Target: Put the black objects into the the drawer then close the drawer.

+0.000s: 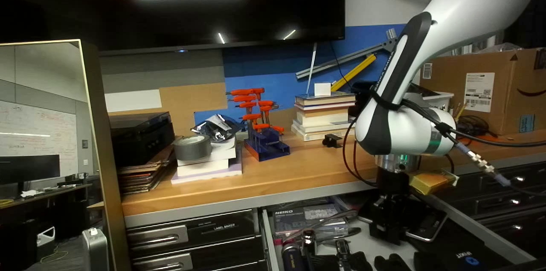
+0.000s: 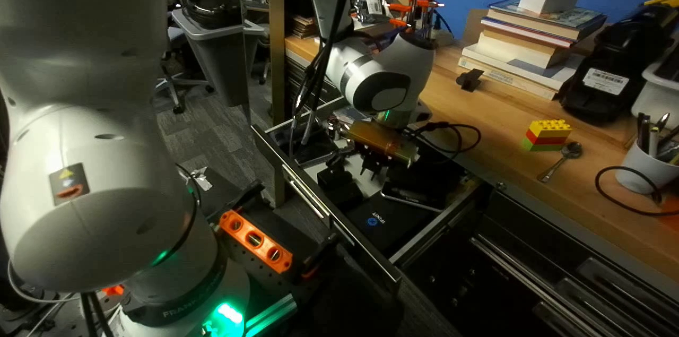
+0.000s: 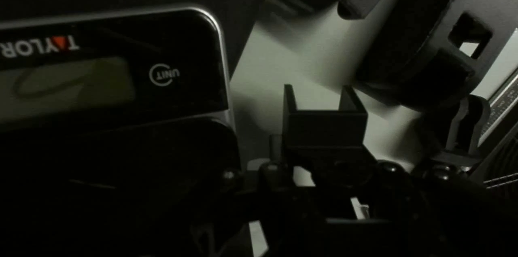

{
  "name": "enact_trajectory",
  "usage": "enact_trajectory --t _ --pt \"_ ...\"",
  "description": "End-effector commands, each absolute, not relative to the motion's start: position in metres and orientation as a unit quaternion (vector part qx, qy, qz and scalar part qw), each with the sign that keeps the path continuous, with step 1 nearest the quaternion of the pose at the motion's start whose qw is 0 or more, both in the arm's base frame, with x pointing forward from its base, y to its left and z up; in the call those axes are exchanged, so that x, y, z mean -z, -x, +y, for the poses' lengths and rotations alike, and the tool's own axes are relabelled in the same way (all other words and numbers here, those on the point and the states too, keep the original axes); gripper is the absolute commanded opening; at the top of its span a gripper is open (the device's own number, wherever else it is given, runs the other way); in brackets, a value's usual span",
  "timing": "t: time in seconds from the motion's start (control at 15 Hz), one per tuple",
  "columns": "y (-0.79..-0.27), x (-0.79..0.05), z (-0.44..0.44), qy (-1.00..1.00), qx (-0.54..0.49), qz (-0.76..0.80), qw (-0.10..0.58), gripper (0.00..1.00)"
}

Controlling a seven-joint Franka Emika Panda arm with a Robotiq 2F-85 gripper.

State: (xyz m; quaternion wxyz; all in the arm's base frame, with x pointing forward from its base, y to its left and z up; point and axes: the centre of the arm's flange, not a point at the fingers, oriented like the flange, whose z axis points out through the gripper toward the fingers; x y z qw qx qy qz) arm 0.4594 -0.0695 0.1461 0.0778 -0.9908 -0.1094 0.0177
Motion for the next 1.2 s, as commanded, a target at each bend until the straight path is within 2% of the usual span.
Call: enact_trajectory --t 0.0,0.8,0.93,1.07,1.13 --pt "-0.457 -0.147 -0.066 0.990 -0.005 -0.116 0.082 0.14" --pt "-0.464 -0.143 -0.082 0.993 0.028 -0.091 0.068 0.14" --pt "-0.464 -0.144 -0.082 0.993 0.022 -0.084 0.074 0.64" --pt "-0.463 -0.144 -0.082 0.993 0.020 -0.086 0.073 0.69" --pt "-0.463 -0.145 -0.081 0.993 0.020 -0.086 0.073 0.78"
